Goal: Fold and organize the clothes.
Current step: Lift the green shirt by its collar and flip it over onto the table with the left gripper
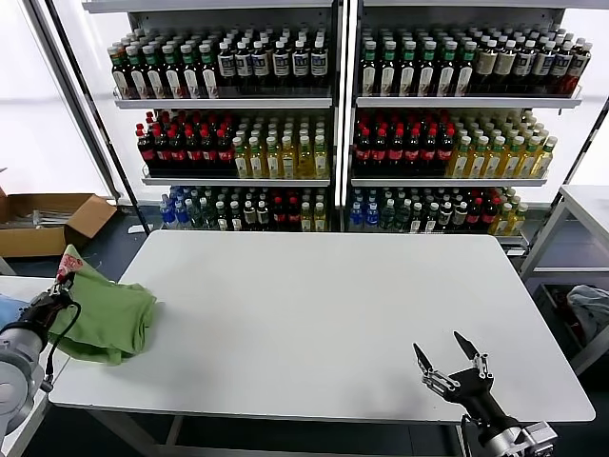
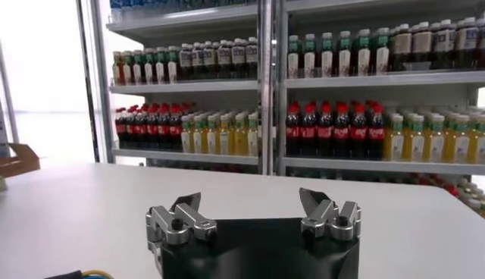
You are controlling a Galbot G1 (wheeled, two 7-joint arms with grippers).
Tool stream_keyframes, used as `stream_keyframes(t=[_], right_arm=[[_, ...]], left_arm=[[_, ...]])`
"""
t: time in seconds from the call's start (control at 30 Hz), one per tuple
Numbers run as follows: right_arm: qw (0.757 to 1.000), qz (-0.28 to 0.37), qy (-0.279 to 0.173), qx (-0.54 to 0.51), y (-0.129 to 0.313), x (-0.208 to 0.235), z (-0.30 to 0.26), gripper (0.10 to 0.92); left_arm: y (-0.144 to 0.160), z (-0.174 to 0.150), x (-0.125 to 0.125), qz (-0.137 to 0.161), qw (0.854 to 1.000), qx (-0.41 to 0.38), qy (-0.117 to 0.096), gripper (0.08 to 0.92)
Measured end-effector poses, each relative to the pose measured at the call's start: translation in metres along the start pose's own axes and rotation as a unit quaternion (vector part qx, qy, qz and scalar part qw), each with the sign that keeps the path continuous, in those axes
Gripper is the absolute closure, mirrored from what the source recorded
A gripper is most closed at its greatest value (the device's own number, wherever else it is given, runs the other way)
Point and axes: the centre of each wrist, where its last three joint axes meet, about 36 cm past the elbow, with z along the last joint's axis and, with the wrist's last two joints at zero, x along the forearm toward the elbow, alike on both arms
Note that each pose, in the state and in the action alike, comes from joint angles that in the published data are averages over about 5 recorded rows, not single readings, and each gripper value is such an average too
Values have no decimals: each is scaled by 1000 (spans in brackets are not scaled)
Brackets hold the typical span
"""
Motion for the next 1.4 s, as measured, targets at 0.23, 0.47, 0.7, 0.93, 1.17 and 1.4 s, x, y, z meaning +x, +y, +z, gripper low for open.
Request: stream_keyframes(t=[0.23, 0.47, 0.7, 0.93, 1.17, 1.4], right_arm=[[1000, 3, -1, -1, 2, 2, -1, 200], [1000, 8, -1, -2, 6, 6, -1, 200], [1000, 15, -1, -3, 10, 11, -4, 200], [1000, 15, -1, 0, 17, 14, -7, 200], [1000, 8, 2, 7, 25, 8, -15, 200], [1000, -1, 18, -1, 34, -10, -23, 200]], left_arm=[[-45, 17, 4, 22, 1000, -22, 2, 885], [-105, 42, 1, 59, 997, -35, 33, 885], [-163, 86, 1, 88, 990, -39, 99, 885], [-212, 129, 0, 104, 981, -31, 160, 885], [-245, 147, -2, 122, 974, -17, 189, 878], [-257, 152, 1, 143, 969, -11, 199, 724]])
